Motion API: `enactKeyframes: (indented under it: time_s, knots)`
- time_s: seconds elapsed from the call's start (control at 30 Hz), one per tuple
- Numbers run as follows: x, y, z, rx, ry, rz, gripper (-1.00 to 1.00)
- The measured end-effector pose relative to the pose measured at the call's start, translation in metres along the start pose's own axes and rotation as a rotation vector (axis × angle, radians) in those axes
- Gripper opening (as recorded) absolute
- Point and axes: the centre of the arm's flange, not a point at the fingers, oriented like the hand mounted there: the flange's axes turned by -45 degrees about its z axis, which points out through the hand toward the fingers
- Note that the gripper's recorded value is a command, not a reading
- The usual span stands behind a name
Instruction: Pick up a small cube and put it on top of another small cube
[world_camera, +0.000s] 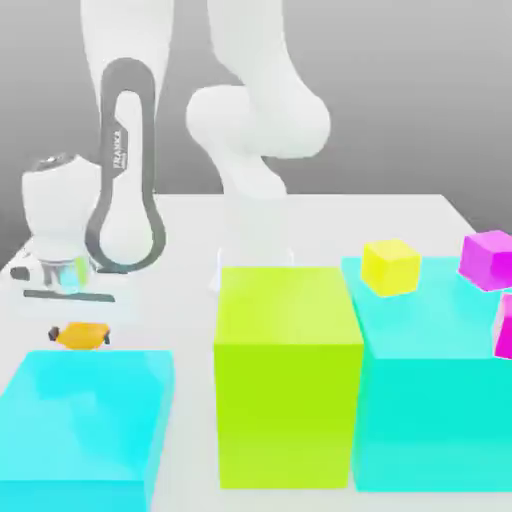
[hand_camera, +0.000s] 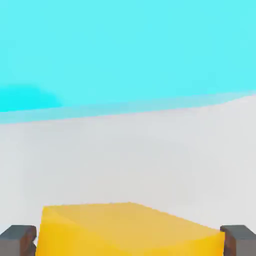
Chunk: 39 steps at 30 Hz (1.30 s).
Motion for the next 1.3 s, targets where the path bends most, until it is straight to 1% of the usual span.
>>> enactKeyframes:
  time_s: [0.03,0.27,0.83,1.3]
  knots:
    - [-0.001,-0.002,0.003,0.002,-0.001,0.001,-1.0]
    - [-0.001,-0.002,0.003,0.004,-0.002,0.0,-1.0]
    - [0.01,0.017,-0.052,-0.014,0.013,-0.004,-1.0]
    - [0.0,0.0,-0.065,0.002,-0.002,0.002,-1.0]
